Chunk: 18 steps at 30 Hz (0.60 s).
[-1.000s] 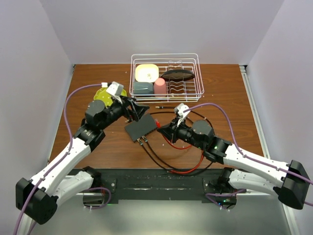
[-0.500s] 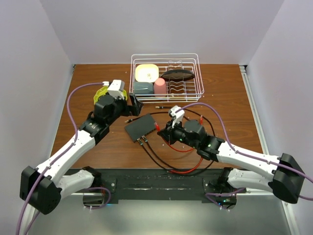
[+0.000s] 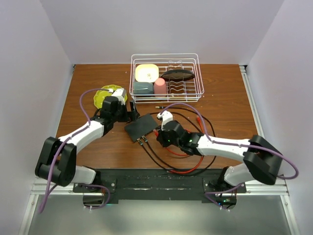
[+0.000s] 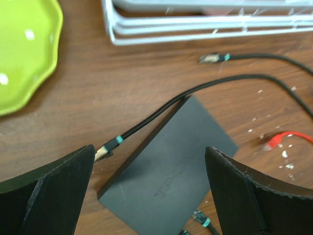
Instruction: Insert the plug into the switch port
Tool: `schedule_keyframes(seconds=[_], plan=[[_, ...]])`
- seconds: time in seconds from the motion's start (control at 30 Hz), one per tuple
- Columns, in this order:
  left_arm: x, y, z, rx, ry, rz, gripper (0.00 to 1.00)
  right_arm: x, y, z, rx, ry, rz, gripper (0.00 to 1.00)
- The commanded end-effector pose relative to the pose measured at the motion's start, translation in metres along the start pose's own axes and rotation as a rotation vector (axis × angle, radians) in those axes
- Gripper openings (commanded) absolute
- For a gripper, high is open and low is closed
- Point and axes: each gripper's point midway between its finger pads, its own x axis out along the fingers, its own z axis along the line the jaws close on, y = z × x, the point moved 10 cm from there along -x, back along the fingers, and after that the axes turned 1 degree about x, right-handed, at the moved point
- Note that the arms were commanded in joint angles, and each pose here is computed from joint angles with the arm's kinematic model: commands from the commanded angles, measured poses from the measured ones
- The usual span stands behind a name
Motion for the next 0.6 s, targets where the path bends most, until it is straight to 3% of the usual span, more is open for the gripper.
schedule_keyframes(seconds=[0.0, 0.57], plan=[[0.014, 0.004, 0.001, -0.034, 0.096, -0.003, 1.00, 0.015, -0.006, 0.009, 0.026, 0.107, 0.007, 0.00], [0.043, 0.040, 0.005, -0.051, 0.228, 0.112, 0.97, 0.040, 0.017, 0.013, -0.028, 0.271, 0.171, 0.00]])
